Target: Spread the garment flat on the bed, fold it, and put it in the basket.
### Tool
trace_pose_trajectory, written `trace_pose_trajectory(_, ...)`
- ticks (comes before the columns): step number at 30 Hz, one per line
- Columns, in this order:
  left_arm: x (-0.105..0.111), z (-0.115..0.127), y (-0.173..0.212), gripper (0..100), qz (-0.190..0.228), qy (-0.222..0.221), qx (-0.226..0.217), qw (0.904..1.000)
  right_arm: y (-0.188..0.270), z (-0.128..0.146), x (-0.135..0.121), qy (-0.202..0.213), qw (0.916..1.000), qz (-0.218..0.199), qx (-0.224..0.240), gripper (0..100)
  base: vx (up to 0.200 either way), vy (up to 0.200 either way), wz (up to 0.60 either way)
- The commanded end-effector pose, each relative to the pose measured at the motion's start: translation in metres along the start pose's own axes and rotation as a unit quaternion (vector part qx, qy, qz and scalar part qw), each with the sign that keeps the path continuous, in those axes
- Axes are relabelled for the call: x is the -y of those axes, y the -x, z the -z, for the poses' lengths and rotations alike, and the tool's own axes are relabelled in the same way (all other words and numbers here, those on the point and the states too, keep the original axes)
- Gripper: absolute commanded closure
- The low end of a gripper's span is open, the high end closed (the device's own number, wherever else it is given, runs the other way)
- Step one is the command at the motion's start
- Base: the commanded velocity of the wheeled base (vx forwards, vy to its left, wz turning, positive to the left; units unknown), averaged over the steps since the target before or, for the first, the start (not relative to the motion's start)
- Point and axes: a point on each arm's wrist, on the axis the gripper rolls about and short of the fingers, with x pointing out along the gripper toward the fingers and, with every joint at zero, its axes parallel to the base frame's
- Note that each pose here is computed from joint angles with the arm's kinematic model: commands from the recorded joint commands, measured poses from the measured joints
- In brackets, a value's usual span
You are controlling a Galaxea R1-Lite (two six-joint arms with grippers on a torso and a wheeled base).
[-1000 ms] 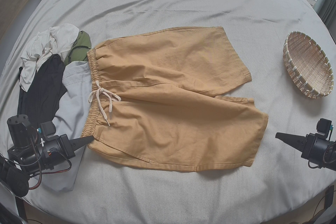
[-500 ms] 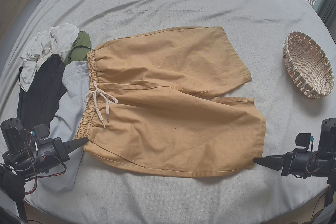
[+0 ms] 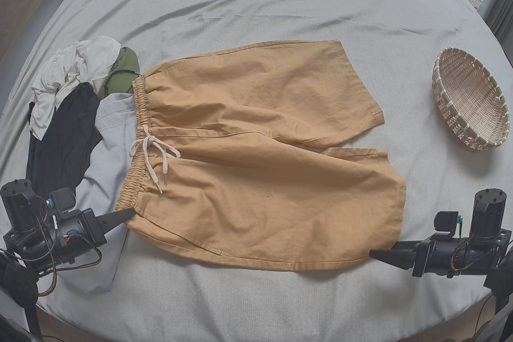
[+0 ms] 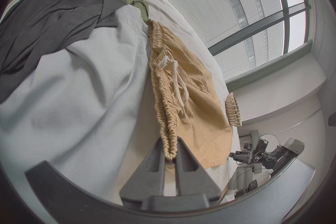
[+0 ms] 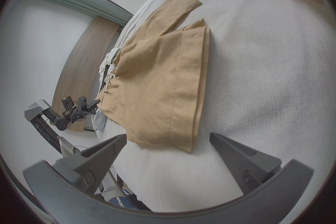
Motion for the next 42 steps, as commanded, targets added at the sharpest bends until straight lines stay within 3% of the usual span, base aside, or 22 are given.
trace_pose_trajectory(1, 0.000, 0.000, 0.000, 100, 0.001, -0.001, 0.001, 1.0000, -0.005, 0.004, 0.002, 0.001, 0.9999, 0.001, -0.013, 0, 0.000, 0.000, 0.00)
trace_pose_trajectory(3, 0.001, -0.001, 0.000, 100, 0.001, -0.002, 0.002, 1.0000, -0.005, 0.003, 0.003, 0.007, 0.9999, 0.003, -0.013, 0, 0.000, 0.000, 0.00)
trace_pose_trajectory(4, 0.001, 0.000, 0.000, 100, 0.002, -0.001, 0.001, 1.0000, -0.006, 0.003, 0.003, 0.007, 0.9999, 0.003, -0.014, 100, 0.000, 0.000, 0.00)
trace_pose_trajectory(23, 0.002, 0.000, 0.000, 100, 0.007, 0.003, -0.002, 1.0000, 0.015, 0.019, 0.000, 0.004, 0.9999, 0.009, -0.013, 100, 0.000, 0.000, 0.00)
trace_pose_trajectory(32, -0.009, 0.020, 0.000, 100, -0.025, 0.039, -0.050, 0.9977, 0.034, 0.031, 0.003, -0.025, 0.9979, 0.043, -0.041, 100, 0.000, 0.000, 0.00)
trace_pose_trajectory(42, -0.012, 0.037, 0.009, 100, -0.043, 0.067, -0.092, 0.9926, 0.036, 0.038, 0.004, -0.039, 0.9954, 0.053, -0.069, 100, 0.000, 0.000, 0.00)
